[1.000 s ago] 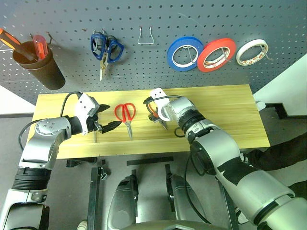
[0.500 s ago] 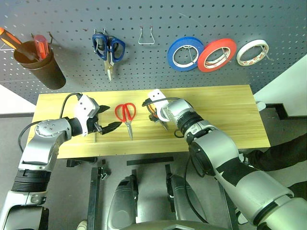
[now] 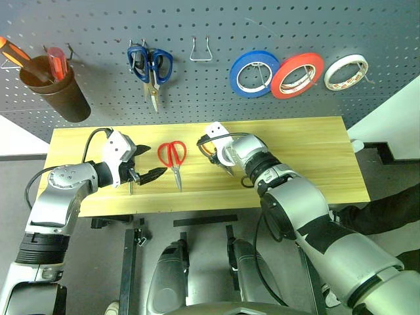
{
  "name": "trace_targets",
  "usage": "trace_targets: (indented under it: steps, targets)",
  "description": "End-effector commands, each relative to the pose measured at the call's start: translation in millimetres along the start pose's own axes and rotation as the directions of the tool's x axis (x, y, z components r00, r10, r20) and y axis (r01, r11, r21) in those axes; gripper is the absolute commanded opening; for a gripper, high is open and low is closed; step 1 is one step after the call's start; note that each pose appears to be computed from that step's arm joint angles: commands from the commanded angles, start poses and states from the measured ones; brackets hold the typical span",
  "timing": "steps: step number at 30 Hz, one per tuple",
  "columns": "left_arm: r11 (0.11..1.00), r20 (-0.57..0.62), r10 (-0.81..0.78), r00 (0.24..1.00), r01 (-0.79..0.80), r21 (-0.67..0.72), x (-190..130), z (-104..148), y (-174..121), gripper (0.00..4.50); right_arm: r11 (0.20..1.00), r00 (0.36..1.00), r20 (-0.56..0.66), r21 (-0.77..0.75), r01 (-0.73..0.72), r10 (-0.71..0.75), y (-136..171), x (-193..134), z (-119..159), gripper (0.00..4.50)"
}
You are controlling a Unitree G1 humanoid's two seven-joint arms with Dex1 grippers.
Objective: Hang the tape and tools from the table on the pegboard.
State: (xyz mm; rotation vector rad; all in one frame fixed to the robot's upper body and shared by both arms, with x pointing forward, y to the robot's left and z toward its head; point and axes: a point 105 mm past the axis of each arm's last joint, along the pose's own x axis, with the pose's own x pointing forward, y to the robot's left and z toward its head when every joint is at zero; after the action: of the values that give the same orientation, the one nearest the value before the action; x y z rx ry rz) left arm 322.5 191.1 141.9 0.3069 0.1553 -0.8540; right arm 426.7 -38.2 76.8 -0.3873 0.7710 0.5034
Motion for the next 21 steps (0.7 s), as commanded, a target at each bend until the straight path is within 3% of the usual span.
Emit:
trace_targets:
  steps: [1,8,12,21]
  targets:
    - [0.999,0.110,-0.035,0.993,0.033,0.023,-12.5,22.0,-5.0,4.50,0.995,0.992,0.090,-0.035,-0.091,0.094,-7.2,-23.7,25.5,2.09]
    - [0.998,0.262,-0.055,0.964,0.060,-0.014,-26.8,41.2,-4.6,4.50,0.958,0.924,0.287,-0.209,-0.197,0.253,-11.1,-97.8,27.1,2.09]
    - [0.997,0.342,-0.070,0.937,0.074,0.002,-35.8,59.4,0.4,4.50,0.922,0.826,0.415,-0.234,-0.309,0.382,-0.8,-158.9,37.4,2.09]
    - [0.999,0.470,-0.054,0.881,0.050,0.021,-45.7,87.0,13.0,4.50,0.916,0.637,0.664,-0.221,-0.334,0.392,-3.9,-225.1,87.3,2.09]
